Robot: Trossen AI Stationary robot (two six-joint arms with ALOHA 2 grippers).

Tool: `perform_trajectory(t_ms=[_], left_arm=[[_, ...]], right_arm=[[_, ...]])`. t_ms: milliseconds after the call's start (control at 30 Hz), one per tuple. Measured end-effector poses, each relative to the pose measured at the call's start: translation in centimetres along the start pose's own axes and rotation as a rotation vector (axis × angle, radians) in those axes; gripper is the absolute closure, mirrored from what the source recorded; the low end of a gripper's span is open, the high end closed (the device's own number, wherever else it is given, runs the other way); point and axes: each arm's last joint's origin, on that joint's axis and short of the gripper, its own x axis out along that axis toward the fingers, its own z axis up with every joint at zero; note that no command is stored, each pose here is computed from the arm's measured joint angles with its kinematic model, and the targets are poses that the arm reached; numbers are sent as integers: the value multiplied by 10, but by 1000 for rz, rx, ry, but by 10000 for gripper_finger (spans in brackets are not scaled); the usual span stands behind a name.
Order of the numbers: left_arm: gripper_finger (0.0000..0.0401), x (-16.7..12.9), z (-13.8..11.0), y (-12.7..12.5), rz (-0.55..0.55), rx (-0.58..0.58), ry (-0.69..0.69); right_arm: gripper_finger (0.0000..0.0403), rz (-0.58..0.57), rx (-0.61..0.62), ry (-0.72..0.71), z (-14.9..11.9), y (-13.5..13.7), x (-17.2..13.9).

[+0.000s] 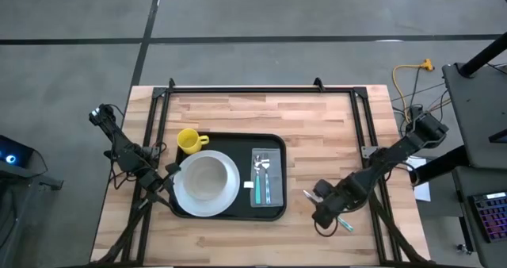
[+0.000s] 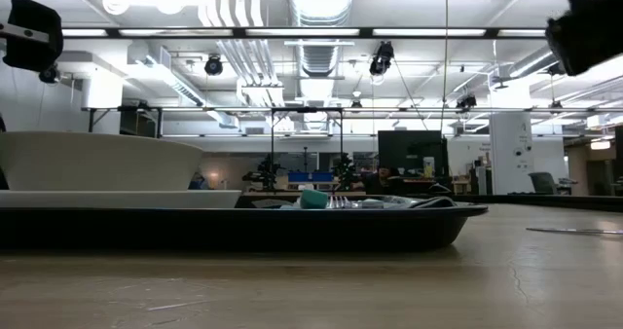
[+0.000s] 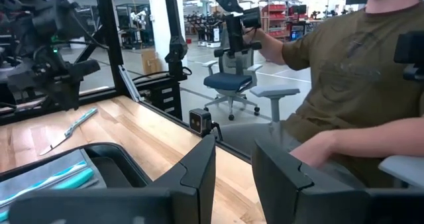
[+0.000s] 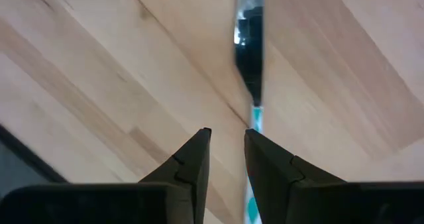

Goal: Set up tray
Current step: Put the blue knife on the gray napkin to the right of the blue fork

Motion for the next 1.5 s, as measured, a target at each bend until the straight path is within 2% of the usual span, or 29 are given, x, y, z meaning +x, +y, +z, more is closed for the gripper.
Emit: perform_trajectory(t_ms=[500,1000,1300,1500], left_arm=[[322,0,0,0,0,0,2],[322,0,0,0,0,0,2],[322,0,0,0,0,0,2],[322,0,0,0,0,0,2]], right_arm=[[332,-83,-107,17,-23,-13,18],[320,-85,-155,-31,-27,-15,22],[334,-53,-186,-28,-33,-23,35],[329,-13,-182,-29,-33,-28,45]])
